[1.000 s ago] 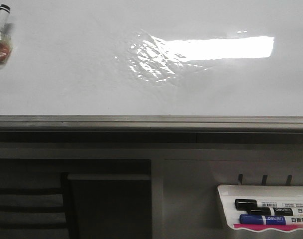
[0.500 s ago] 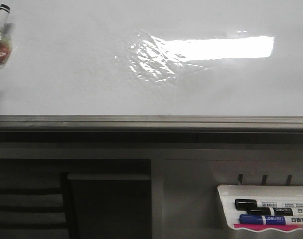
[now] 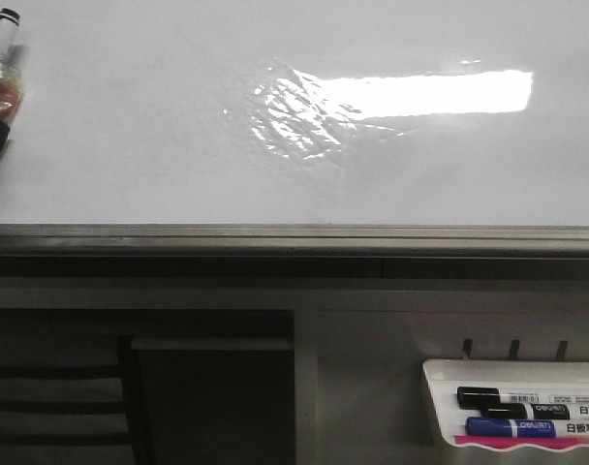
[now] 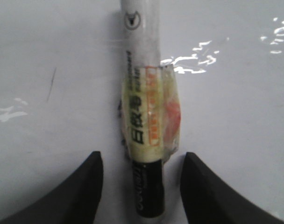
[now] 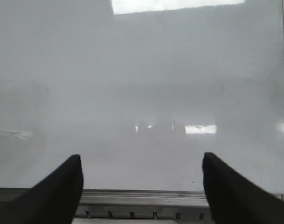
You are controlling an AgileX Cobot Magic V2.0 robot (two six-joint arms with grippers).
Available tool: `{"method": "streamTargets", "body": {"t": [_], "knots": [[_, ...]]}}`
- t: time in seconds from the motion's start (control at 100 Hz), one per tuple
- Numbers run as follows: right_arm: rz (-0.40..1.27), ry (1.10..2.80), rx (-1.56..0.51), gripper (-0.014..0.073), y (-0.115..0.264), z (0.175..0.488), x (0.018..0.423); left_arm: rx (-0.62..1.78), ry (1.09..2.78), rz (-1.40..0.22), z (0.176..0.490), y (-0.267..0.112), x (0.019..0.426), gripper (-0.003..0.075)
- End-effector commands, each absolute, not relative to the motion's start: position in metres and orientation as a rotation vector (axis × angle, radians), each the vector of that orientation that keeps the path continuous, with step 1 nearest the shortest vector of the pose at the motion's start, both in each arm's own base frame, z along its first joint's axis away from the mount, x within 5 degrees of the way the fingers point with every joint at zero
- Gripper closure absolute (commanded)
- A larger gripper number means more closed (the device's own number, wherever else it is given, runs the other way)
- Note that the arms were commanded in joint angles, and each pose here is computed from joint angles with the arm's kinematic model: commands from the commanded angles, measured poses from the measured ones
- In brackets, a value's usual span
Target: Write number 7 on whiteboard
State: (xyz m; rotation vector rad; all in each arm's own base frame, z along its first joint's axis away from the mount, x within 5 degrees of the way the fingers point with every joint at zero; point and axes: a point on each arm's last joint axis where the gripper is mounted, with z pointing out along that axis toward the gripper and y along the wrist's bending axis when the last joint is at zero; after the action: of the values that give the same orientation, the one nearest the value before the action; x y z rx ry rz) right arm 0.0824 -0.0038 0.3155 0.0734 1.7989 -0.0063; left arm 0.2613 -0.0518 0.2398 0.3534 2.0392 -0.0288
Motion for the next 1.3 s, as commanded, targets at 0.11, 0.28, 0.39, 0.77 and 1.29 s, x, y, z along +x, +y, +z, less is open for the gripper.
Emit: {"method": "streamTargets", "body": {"t": [0.11, 0.28, 0.39, 0.77, 1.29], "knots": [[-0.016, 1.710, 0.065, 0.0116, -0.004, 0.331, 0.084, 0.340, 1.935, -0.032, 0.255, -0.055, 0.272, 0.0451], [-0.016, 1.712, 0.065, 0.0116, -0.004, 0.331, 0.084, 0.339, 1.929, -0.032, 0.257, -0.055, 0.271, 0.0636], [-0.012, 1.719, 0.068, 0.0116, -0.004, 0.331, 0.084, 0.342, 1.943, -0.032, 0.260, -0.054, 0.268, 0.0713], [0.087, 2.055, 0.124, 0.0118, 0.000, 0.341, 0.099, 0.453, 2.328, -0.015, 0.298, -0.051, 0.252, 0.0741], [0.788, 2.212, -0.675, 0.0118, 0.062, 0.368, 0.170, 1.503, 1.962, -0.276, 0.318, -0.163, 0.189, 0.0741]]}}
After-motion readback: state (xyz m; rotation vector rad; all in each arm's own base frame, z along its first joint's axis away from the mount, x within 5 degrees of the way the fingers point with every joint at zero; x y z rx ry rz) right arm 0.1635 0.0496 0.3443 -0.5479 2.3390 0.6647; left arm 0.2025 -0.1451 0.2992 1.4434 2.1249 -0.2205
